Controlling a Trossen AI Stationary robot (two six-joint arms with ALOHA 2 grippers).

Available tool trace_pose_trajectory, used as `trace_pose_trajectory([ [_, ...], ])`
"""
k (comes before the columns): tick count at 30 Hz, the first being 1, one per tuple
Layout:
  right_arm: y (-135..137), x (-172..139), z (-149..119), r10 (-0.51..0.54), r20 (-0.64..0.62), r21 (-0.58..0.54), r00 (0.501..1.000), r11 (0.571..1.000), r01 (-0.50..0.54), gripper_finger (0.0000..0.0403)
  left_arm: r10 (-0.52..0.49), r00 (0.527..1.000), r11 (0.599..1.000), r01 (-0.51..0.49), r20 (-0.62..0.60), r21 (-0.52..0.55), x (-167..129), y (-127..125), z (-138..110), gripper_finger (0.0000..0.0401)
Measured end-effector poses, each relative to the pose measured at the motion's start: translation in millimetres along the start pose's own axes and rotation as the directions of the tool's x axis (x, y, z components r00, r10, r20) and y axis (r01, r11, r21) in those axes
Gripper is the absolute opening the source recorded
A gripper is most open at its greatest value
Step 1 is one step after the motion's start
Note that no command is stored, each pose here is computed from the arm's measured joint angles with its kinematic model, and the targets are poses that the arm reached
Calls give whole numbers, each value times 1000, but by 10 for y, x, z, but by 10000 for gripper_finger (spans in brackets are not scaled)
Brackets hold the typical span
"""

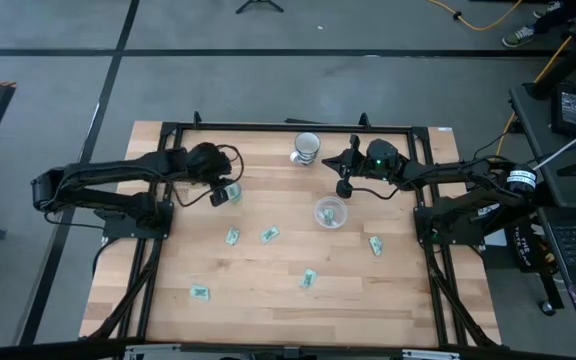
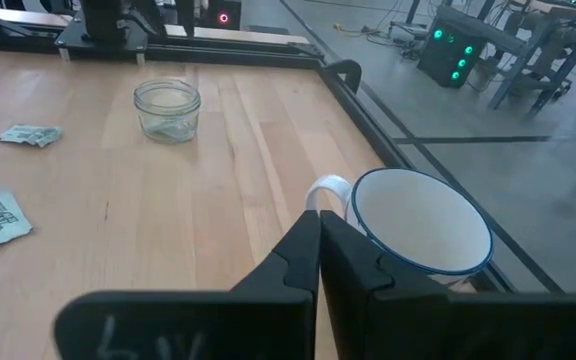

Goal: Pick and place Stevia / Truvia into bins
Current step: Put the stevia packet into the transparent container

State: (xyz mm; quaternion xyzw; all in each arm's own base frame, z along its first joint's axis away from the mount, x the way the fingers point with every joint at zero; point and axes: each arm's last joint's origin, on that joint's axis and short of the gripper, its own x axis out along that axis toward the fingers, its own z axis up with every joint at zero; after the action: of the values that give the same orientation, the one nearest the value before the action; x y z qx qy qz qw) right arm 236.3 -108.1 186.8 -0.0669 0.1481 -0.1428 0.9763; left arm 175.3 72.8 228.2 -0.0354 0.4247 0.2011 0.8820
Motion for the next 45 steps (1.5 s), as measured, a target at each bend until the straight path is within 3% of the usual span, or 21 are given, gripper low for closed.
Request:
trace_pose_trajectory([
  [6, -1, 0, -1, 0, -1, 1, 1000, 1000, 0, 15, -16, 984, 1000, 17, 177, -7, -299, -2, 8, 64],
  [13, 1, 0, -3, 1, -3, 1, 1000, 1000, -1, 15, -67, 926, 997, 53, 371, 49, -374, -97, -210, 15],
  [16, 3, 0, -12, 4, -12, 56, 1000, 998, -3, 15, -107, 872, 994, 84, 477, 69, -392, -140, -251, 3],
  [20, 21, 0, -40, 25, -40, 138, 999, 990, -19, 15, -221, 774, 972, 123, 594, 202, -385, -218, -281, 4],
  [22, 69, 1, -58, 81, -57, 146, 995, 987, -72, 15, -263, 753, 959, 138, 603, 247, -343, -252, -323, 3],
  [26, 299, 4, -64, 210, -88, 129, 974, 972, -198, 14, -281, 764, 956, 168, 581, 241, -263, -288, -399, 3],
  [32, 562, 3, -16, 154, -235, 81, 960, 987, -139, 3, -307, 744, 950, 205, 594, 234, -215, -337, -447, 2],
  [37, 785, -25, 193, 224, -269, 139, 937, 971, -192, 7, -345, 697, 938, 229, 628, 261, -262, -389, -414, 3],
  [41, 1015, -71, 344, 254, -287, 112, 924, 966, -231, 5, -375, 681, 926, 247, 629, 285, -280, -434, -414, 3],
  [45, 1233, -184, 467, 140, -397, 94, 907, 989, -112, 4, -404, 670, 914, 270, 622, 303, -294, -478, -421, 5],
])
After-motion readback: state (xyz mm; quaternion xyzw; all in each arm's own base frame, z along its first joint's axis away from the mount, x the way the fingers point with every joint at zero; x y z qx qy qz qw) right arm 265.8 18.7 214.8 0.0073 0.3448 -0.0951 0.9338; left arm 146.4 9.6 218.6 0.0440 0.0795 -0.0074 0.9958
